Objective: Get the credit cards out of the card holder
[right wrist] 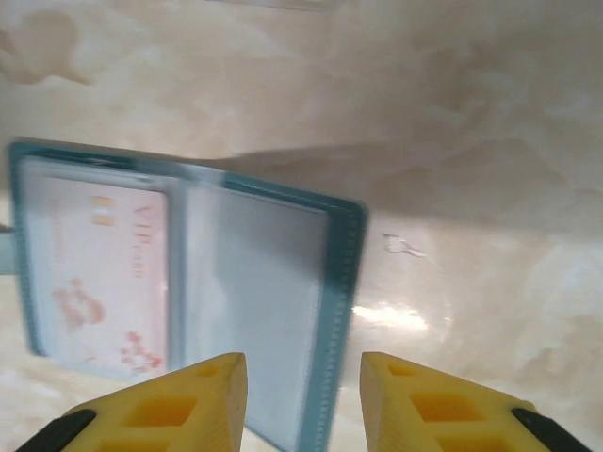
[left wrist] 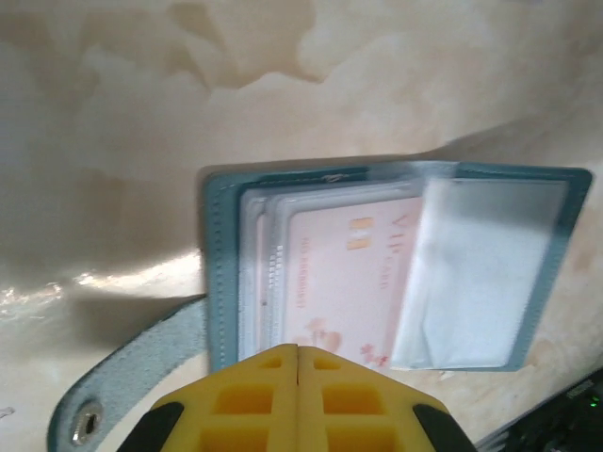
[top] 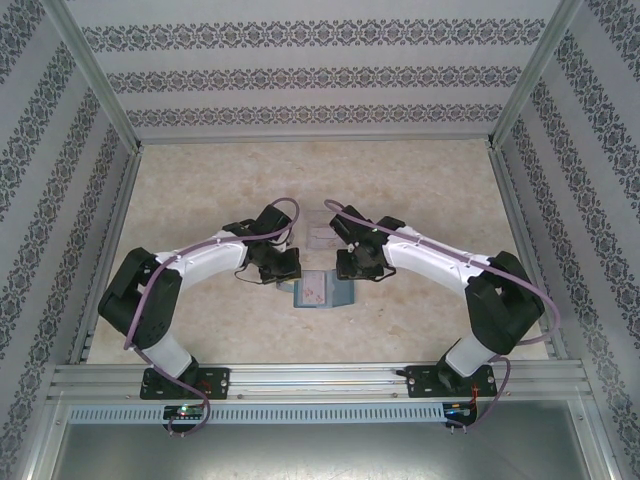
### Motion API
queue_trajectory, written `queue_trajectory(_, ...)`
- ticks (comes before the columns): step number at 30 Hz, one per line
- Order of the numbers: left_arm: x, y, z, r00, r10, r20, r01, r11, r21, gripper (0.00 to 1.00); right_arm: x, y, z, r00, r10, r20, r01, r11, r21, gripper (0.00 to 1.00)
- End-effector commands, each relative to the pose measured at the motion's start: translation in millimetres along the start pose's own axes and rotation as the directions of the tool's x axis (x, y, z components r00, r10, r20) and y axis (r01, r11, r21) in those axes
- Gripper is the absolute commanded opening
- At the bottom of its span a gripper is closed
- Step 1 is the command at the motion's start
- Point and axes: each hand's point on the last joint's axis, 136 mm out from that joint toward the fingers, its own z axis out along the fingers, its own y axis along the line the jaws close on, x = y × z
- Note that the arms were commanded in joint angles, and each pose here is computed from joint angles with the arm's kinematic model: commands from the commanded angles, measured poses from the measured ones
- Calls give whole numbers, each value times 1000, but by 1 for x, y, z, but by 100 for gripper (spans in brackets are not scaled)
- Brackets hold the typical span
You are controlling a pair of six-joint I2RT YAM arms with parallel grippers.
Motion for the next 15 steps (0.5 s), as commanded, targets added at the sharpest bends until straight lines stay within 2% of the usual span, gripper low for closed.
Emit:
queue_trajectory(1, 5, -10, -7, 999, 23, -29, -22, 1000, 19, 4, -6, 27, -4, 998, 57, -6, -58, 986, -159, 36)
queue_trajectory(5, 5, -19, -1, 998, 28, -47, -25, 998, 65, 4, -3, 55, 6, 992, 101, -70, -118, 938, -327, 32)
queue_trajectory(7, 5, -23, 3, 998, 33, -54, -29, 997, 74, 4, 2, 63, 16, 986, 119, -115, -153, 918, -367, 32)
queue_trajectory(15, 7, -27, 20, 996, 32, -85, -25, 996, 83, 4, 18, 42, 47, 973, 138, -183, -186, 941, -284, 31)
